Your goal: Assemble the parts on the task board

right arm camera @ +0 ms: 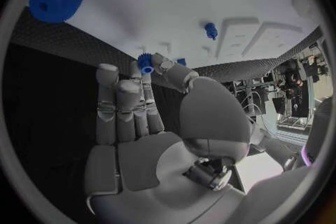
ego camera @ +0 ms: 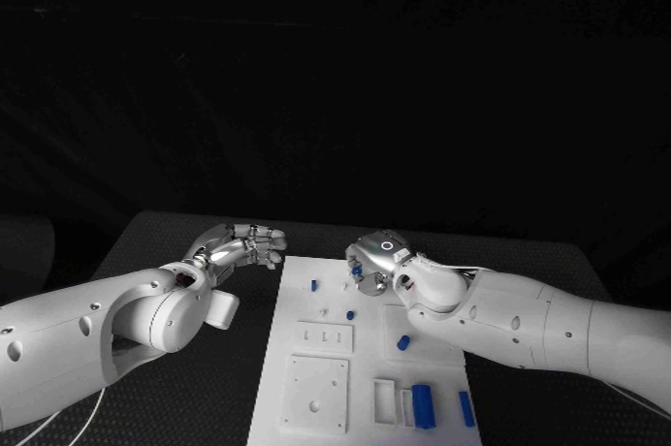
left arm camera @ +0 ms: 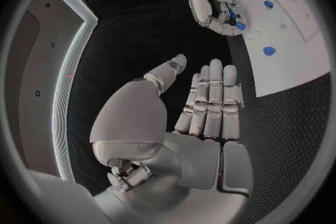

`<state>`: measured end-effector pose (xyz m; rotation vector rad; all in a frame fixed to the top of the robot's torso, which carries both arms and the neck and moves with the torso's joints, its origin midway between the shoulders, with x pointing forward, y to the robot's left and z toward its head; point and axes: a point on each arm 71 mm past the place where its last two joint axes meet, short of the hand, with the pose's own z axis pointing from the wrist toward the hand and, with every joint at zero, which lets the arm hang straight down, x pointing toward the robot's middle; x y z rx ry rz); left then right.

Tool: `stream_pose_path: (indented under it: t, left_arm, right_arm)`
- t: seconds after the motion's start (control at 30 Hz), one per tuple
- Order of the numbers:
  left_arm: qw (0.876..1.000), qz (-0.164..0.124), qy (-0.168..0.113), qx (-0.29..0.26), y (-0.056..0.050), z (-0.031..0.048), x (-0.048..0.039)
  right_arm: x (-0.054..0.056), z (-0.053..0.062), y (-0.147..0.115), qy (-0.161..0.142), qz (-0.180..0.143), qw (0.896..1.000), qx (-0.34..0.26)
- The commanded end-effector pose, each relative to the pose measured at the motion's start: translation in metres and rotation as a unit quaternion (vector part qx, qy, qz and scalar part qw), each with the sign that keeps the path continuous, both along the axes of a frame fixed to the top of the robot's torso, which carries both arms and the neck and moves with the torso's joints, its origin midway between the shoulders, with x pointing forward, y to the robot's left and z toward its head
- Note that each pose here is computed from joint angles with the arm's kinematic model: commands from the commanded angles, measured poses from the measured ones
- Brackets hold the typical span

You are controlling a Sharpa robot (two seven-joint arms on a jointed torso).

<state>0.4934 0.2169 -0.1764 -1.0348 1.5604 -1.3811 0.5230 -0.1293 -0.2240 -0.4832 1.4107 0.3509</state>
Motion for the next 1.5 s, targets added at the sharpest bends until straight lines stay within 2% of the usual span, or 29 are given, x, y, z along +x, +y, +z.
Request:
stream_pose_path:
  t: [0.03, 0.47, 1.5]
  left_arm:
    - [1.000, -0.010, -0.004, -0.003, -0.004, 0.0015, 0.0000]
    - [1.000, -0.012, -0.004, -0.004, -0.005, 0.0021, -0.0014]
    - [1.000, -0.016, -0.004, -0.005, -0.007, 0.0033, -0.0039]
  right_arm:
    - [0.002, 0.001, 0.005, -0.014, 0.001, 1.000, -0.006]
    - [0.006, 0.000, 0.011, -0.022, -0.003, 1.000, -0.016]
    - [0.012, -0.006, 0.018, -0.012, -0.005, 0.999, -0.035]
